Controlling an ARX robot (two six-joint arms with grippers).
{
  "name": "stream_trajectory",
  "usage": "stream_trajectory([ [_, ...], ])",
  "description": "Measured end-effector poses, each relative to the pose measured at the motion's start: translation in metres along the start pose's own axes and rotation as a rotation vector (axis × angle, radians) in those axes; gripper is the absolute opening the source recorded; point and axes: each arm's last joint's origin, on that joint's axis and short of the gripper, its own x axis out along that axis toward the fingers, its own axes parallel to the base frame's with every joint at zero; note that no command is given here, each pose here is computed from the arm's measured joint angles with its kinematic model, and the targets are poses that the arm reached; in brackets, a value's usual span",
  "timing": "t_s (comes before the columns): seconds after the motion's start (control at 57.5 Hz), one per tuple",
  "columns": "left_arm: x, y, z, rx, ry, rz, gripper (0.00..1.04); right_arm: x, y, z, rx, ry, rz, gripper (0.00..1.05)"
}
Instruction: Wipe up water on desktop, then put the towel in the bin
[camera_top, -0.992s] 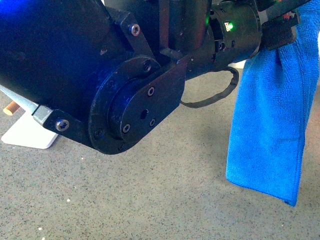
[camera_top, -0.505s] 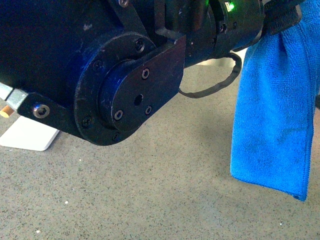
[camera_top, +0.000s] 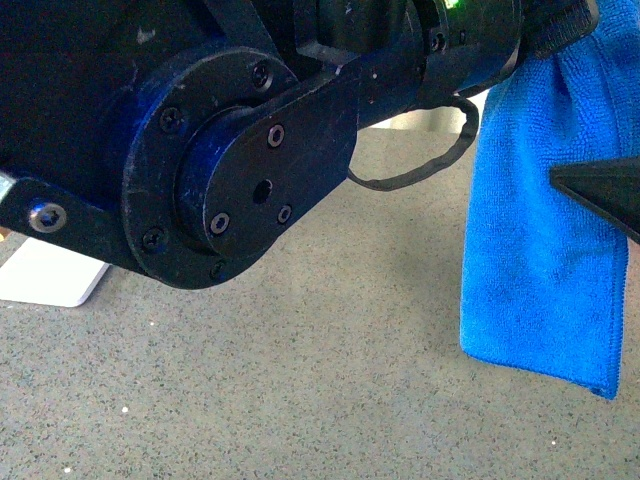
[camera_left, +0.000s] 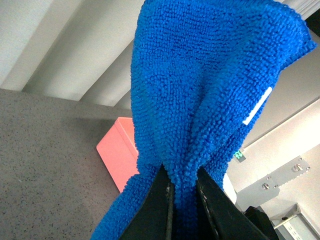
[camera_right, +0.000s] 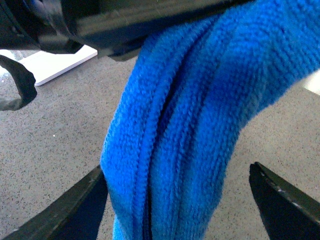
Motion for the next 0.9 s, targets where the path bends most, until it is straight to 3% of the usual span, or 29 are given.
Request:
stream_trajectory([
  [0.174,0.0,0.0,0.0,-0.003,0.002,0.0,0.06,0.008,0.004,0.002,-0.014,-0.005,0.018,0.52],
  [0.348,0.0,0.0,-0.001,-0.004,0.003,0.001,0.06,0.012,0.006,0.002,-0.009,-0.006,0.018,0.2],
  [0.47,0.0,0.0,-0.001,-0.005,0.006,0.004,0.06,0.012,0.005,0.002,-0.008,-0.006,0.015,0.04],
  [0.905,-0.001,0.0,-0.001,-0.006,0.014,0.021,0.06,0.007,-0.004,0.0,0.009,-0.005,-0.016,0.04],
])
